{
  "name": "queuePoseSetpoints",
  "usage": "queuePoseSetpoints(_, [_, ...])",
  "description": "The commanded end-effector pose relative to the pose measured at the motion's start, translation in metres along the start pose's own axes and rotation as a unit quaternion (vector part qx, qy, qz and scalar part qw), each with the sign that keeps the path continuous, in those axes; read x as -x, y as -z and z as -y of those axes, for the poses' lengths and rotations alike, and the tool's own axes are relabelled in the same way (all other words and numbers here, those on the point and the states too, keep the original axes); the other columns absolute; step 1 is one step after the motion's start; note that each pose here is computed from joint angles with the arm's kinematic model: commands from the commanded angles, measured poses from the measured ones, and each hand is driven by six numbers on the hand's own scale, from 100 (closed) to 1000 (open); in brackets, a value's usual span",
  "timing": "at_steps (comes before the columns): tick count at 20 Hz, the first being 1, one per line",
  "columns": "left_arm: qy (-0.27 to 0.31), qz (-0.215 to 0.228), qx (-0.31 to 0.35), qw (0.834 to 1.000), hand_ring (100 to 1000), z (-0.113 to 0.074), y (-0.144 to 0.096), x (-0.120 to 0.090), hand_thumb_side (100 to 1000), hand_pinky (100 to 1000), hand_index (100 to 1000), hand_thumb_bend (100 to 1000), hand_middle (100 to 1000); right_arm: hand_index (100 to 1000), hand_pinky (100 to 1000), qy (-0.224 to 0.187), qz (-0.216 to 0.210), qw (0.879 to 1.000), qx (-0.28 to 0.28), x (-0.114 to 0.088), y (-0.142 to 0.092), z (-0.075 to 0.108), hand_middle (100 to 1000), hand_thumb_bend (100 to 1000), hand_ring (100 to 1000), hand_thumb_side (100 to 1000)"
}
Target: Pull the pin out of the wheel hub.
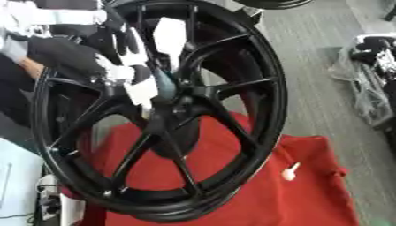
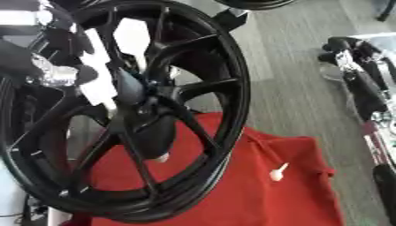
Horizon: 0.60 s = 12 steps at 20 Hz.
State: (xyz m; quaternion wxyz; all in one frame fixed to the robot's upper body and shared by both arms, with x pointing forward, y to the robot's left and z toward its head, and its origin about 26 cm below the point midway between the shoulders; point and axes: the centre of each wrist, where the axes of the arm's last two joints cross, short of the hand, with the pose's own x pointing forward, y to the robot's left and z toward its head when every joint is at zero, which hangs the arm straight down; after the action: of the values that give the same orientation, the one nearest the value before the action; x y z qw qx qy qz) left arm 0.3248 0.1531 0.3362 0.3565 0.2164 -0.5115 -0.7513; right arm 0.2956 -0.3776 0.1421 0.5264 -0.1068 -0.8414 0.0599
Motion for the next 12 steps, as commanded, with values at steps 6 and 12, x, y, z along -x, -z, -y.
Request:
queuePoseSetpoints(6, [-0.009,-0.041,0.029,0.999,552,-0.0076,-0.0070,-0.0010,747,571,789,368,655,729,883,-0.014,0.009,1.000,-0.006,-0.0064,0.0028,0.0039,673,100,692,555])
queuePoseSetpoints(12, [-0.008,-0.042,0.035,0.998,577,-0.0061,-0.0055,-0.0005,749,584,794,364,664,729,883,-0.015,0.008,1.000,-0.008,-0.0061,0.0028,0.0037,673,100,692,559])
